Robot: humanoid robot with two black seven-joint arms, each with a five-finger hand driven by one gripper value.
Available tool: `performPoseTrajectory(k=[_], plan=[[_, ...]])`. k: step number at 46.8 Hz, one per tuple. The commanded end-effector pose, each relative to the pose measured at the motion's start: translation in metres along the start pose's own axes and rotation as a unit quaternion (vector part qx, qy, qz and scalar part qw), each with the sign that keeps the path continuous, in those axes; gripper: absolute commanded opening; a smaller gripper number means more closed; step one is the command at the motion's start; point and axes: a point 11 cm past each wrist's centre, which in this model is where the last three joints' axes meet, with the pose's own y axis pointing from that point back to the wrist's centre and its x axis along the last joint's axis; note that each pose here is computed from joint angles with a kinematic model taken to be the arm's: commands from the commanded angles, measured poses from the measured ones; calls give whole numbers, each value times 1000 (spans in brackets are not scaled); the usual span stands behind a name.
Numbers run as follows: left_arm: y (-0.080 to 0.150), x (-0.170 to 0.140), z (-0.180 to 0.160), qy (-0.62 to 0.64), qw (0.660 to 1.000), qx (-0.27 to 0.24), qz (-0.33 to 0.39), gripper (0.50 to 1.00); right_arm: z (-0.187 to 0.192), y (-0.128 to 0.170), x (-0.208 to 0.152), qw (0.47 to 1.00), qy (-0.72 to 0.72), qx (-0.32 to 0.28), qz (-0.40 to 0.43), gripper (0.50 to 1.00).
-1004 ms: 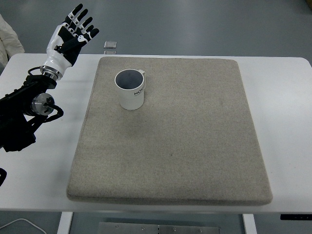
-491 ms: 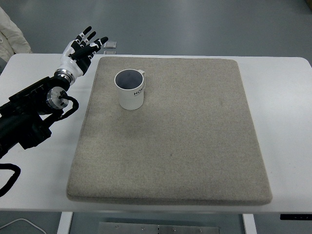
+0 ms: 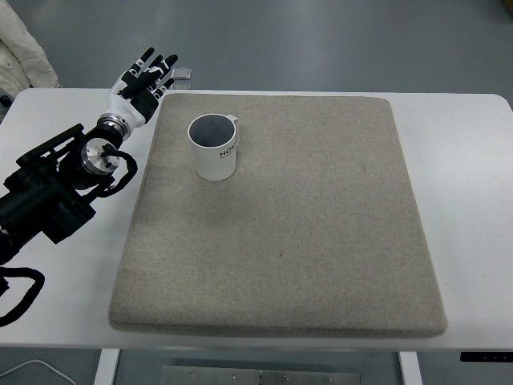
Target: Flip white cup upright
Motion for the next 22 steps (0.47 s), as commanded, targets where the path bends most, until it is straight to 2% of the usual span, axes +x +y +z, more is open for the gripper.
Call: performPoseTrajectory(k=[1,22], plan=[[-1,1,-7,6,1000,6,4,994,0,0,0,1000,0,0,-1,930],[-1,3,-17,9,1000,10,3,994,0,0,0,1000,0,0,0,930]])
